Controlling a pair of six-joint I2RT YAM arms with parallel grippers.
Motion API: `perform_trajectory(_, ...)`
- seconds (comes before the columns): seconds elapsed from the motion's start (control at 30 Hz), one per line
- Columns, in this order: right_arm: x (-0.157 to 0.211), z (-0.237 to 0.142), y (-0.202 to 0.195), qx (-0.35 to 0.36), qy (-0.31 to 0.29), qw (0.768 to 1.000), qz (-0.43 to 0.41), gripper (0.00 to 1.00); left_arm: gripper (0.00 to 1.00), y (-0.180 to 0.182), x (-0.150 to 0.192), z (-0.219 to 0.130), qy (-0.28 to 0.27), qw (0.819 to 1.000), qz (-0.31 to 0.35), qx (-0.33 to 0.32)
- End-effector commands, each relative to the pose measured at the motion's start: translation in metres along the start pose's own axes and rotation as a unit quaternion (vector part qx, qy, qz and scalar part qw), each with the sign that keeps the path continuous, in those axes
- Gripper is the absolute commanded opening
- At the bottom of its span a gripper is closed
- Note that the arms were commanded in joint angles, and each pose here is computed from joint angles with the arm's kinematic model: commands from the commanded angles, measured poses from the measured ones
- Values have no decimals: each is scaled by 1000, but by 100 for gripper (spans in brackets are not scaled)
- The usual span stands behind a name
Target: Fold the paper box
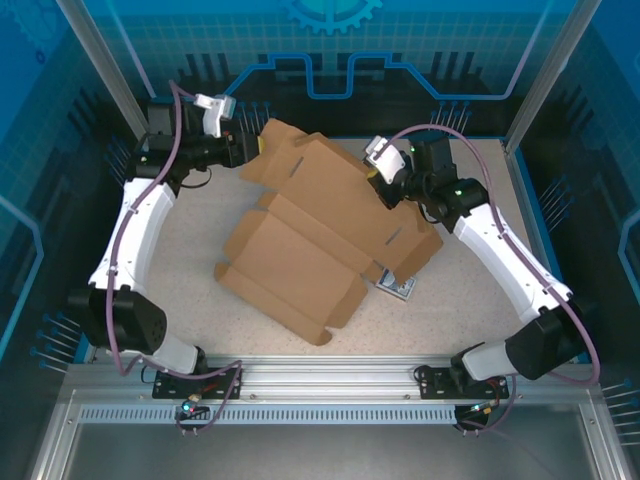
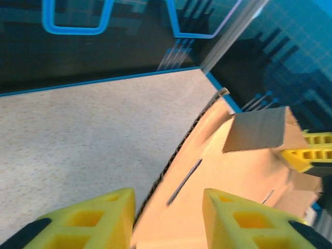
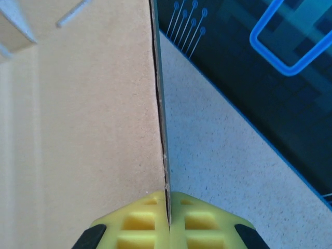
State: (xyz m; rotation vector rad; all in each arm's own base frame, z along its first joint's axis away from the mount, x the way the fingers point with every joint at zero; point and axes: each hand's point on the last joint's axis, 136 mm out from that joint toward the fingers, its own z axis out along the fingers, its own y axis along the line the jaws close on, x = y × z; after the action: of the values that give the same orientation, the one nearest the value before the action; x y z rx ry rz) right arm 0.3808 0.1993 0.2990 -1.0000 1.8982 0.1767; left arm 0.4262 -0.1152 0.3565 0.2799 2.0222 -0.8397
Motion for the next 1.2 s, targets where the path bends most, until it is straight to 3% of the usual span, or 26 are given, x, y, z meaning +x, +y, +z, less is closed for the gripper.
perform_trajectory(0.0, 4, 4, -10, 6, 10, 1000, 27, 3, 45, 22, -13, -14, -58, 996, 6, -64)
perform_trajectory(0.17, 21, 25, -14, 3, 38, 998, 43, 2, 48, 23, -5, -28, -97, 992, -30, -77)
perform_trajectory(0.37, 39, 49, -18, 2, 68, 996, 58, 2, 49, 14, 42, -11, -100, 991, -66, -58)
perform_trajectory(0.57, 54, 67, -16, -8, 93, 994, 61, 2, 50, -2, 115, 41, -43, 996, -58, -56)
perform_trajectory(0.8, 57, 76, -17, -13, 105, 993, 61, 3, 49, -29, 197, 111, 52, 998, -4, -34)
perform_trajectory(1.17, 55, 81, -27, 8, 131, 989, 67, 4, 44, -20, 251, 172, 110, 990, 60, -67)
